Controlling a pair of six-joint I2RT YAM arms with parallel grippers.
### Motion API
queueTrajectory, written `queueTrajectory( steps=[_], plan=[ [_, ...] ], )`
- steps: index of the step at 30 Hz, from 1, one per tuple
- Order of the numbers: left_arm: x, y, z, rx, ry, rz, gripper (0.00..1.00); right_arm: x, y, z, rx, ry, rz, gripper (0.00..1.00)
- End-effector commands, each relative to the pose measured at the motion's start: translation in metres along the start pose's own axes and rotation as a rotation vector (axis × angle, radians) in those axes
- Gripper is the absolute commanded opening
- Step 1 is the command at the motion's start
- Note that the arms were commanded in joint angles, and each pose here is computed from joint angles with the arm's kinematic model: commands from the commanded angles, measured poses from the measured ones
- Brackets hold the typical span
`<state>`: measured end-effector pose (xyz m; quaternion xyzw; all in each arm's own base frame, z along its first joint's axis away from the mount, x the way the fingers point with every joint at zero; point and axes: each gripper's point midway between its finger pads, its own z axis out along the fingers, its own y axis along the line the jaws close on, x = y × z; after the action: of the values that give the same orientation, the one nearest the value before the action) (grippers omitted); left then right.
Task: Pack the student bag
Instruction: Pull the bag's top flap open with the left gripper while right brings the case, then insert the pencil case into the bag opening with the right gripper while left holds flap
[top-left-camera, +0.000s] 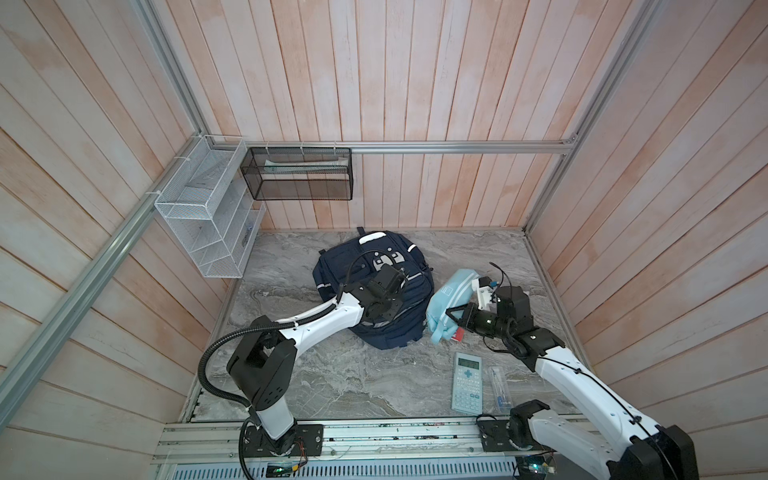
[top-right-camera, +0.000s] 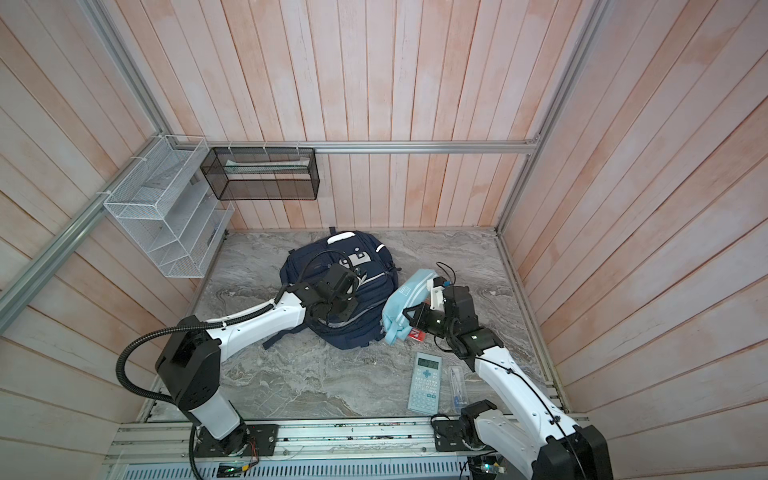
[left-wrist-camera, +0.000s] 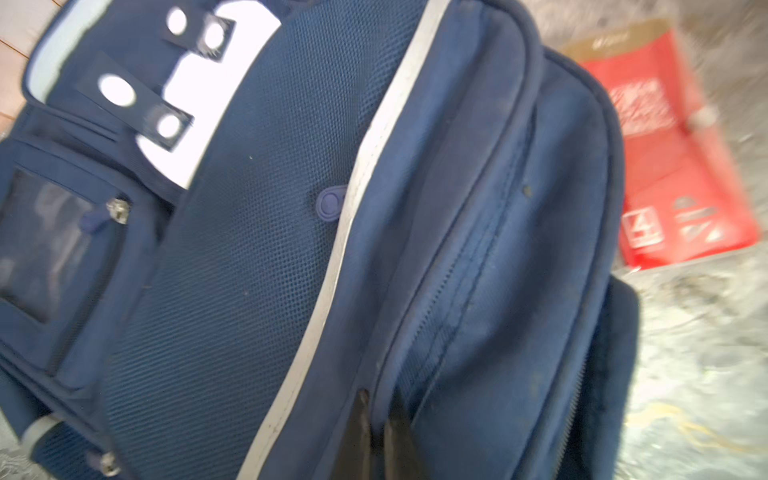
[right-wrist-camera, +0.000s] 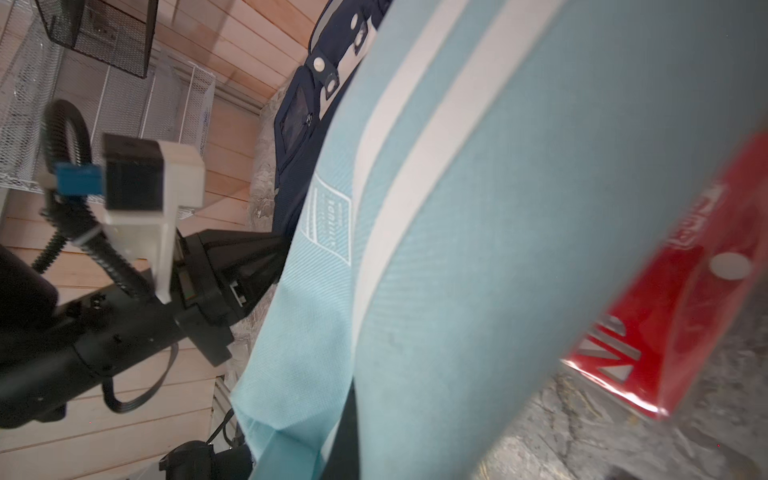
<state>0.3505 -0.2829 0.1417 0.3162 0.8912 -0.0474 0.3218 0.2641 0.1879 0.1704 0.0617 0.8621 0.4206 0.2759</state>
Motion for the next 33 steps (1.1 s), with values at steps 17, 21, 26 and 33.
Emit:
queueTrajectory(
  steps=[17,21,26,33],
  plan=[
    [-0.091,0.020,-0.120,0.236,-0.327,-0.188,0.00,-0.040,0.060,0.171,-0.215,-0.040,0.054,0.00],
    [-0.095,0.022,-0.126,0.230,-0.345,-0.189,0.00,-0.049,0.089,0.220,-0.317,-0.018,0.071,0.02],
    [-0.091,0.021,-0.123,0.237,-0.347,-0.197,0.00,-0.036,0.102,0.250,-0.330,0.005,0.074,0.21],
    [-0.081,0.028,-0.110,0.213,-0.334,-0.232,0.00,-0.022,0.083,0.203,-0.266,0.024,0.006,0.57]
  ],
)
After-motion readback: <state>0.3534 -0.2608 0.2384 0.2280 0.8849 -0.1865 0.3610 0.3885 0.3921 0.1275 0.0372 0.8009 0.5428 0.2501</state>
